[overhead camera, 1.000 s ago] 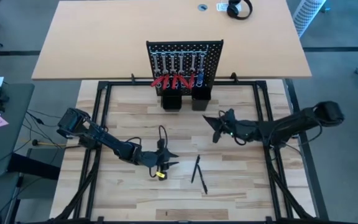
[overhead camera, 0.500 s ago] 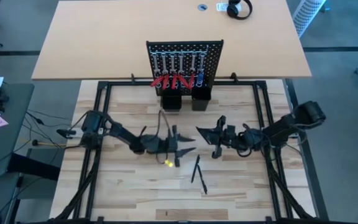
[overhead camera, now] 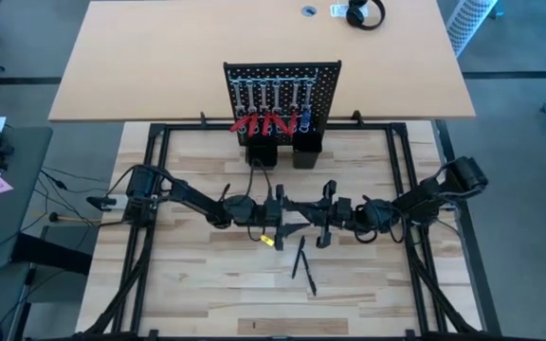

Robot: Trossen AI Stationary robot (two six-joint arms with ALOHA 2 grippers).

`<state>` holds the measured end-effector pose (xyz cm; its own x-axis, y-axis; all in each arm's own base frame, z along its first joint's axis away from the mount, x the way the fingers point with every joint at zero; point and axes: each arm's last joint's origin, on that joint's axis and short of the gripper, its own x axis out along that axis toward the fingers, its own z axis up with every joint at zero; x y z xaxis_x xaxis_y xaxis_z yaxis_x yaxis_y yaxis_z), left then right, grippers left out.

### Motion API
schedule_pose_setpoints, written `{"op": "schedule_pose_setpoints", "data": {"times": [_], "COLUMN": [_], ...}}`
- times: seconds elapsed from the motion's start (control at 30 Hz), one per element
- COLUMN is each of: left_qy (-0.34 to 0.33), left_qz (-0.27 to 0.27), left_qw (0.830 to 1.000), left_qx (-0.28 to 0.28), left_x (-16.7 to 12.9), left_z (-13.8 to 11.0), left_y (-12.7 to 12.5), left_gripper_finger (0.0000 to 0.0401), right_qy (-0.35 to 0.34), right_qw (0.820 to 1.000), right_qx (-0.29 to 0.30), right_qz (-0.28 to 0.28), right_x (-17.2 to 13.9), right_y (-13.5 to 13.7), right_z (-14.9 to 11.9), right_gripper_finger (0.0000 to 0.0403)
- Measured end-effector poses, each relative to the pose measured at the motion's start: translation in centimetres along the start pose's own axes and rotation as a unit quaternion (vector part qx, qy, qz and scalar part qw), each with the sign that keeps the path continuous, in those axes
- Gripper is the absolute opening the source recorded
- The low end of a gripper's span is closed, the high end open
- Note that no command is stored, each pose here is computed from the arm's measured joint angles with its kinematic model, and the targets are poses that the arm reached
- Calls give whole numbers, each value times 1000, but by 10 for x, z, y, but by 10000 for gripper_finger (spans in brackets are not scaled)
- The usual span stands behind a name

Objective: Hang tools onto peg board
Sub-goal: Put the black pen into the black bin on the peg board

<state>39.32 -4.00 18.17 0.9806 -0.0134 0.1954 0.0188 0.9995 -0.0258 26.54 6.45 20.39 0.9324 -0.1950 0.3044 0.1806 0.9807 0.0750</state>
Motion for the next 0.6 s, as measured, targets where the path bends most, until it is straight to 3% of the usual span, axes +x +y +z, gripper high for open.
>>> {"op": "schedule_pose_setpoints", "data": {"times": [0.23,0.47,0.6], "left_qy": [-22,3,43], "left_qz": [14,16,52], "left_qw": [999,1000,998], "left_qx": [-21,-12,14], "left_x": [4,4,3], "left_z": [7,2,-2], "left_y": [1,-1,-4], "left_gripper_finger": [149,18,14], "right_qy": [0,13,31], "right_qw": [1000,1000,999], "right_qx": [2,-6,-28], "right_qz": [1,3,3], "right_x": [0,0,-1], "right_y": [1,1,1], "right_z": [0,-3,-6], "right_gripper_finger": [13,16,35]}}
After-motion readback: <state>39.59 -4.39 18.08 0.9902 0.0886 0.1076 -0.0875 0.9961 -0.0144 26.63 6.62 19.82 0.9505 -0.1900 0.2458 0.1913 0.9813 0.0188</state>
